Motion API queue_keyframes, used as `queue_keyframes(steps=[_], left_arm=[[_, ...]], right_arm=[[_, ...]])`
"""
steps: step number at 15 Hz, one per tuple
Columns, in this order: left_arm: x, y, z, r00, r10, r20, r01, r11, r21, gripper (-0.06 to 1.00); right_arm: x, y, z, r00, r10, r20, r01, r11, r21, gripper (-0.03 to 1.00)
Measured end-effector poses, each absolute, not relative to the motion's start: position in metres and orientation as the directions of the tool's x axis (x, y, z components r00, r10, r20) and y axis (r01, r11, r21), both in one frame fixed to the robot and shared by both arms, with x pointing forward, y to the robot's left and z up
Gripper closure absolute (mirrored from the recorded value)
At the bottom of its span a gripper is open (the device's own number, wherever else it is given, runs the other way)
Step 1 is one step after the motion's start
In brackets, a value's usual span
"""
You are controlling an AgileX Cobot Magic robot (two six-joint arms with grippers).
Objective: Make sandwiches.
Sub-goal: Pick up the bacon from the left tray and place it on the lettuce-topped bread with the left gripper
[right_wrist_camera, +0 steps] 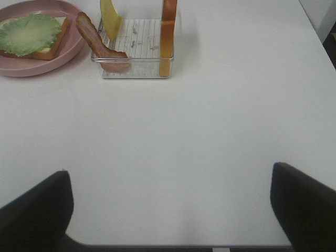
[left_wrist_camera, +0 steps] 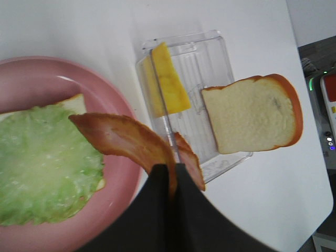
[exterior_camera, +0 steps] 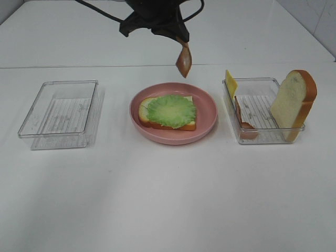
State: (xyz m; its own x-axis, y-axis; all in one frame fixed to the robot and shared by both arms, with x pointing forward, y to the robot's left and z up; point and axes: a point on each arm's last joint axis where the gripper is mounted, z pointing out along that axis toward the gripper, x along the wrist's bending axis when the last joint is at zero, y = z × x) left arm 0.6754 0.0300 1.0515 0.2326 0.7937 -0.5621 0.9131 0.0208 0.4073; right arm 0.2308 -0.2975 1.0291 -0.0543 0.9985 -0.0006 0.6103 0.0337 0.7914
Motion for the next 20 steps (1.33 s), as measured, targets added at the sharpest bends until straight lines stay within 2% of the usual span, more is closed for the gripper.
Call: queue_keyframes(steps=[3,6,9,11,14,15,16,20], left_arm=[[0.675,0.011,1.036,0.235,0.747,-0.622,0.921,0.033,0.388,0.94],[0.681,0.000,0.998,0.193,0.719,-0.668,0.952,0.027,0.304,0.94],[0.684,-0.003,0.968,0.173,0.726,-0.666,0.967,0.004,0.256,0.94],[0.684,-0.002,0.963,0.181,0.742,-0.646,0.966,-0.013,0.257,0.94],[0.683,0.005,0.957,0.201,0.801,-0.563,0.964,-0.058,0.261,0.94],[0.683,0.014,0.951,0.208,0.865,-0.457,0.962,-0.098,0.253,0.94],[0.683,0.018,0.949,0.218,0.885,-0.412,0.961,-0.120,0.251,0.94],[0.683,0.025,0.946,0.243,0.914,-0.326,0.955,-0.167,0.244,0.94]], right_arm=[[0.231,-0.298,1.029,-0.054,0.999,-0.001,0.610,0.034,0.791,-0.02],[0.231,-0.298,1.029,-0.054,0.999,-0.001,0.610,0.034,0.791,-0.02],[0.231,-0.298,1.029,-0.054,0.999,-0.001,0.610,0.034,0.791,-0.02],[0.231,-0.298,1.029,-0.054,0.999,-0.001,0.610,0.034,0.791,-0.02],[0.231,-0.298,1.029,-0.054,0.999,-0.001,0.610,0.034,0.791,-0.02],[0.231,-0.298,1.029,-0.054,0.999,-0.001,0.610,0.034,0.791,-0.02],[0.231,-0.298,1.029,-0.054,0.999,-0.001,0.610,0.034,0.791,-0.02],[0.231,-0.298,1.029,-0.054,0.999,-0.001,0.610,0.034,0.791,-0.02]])
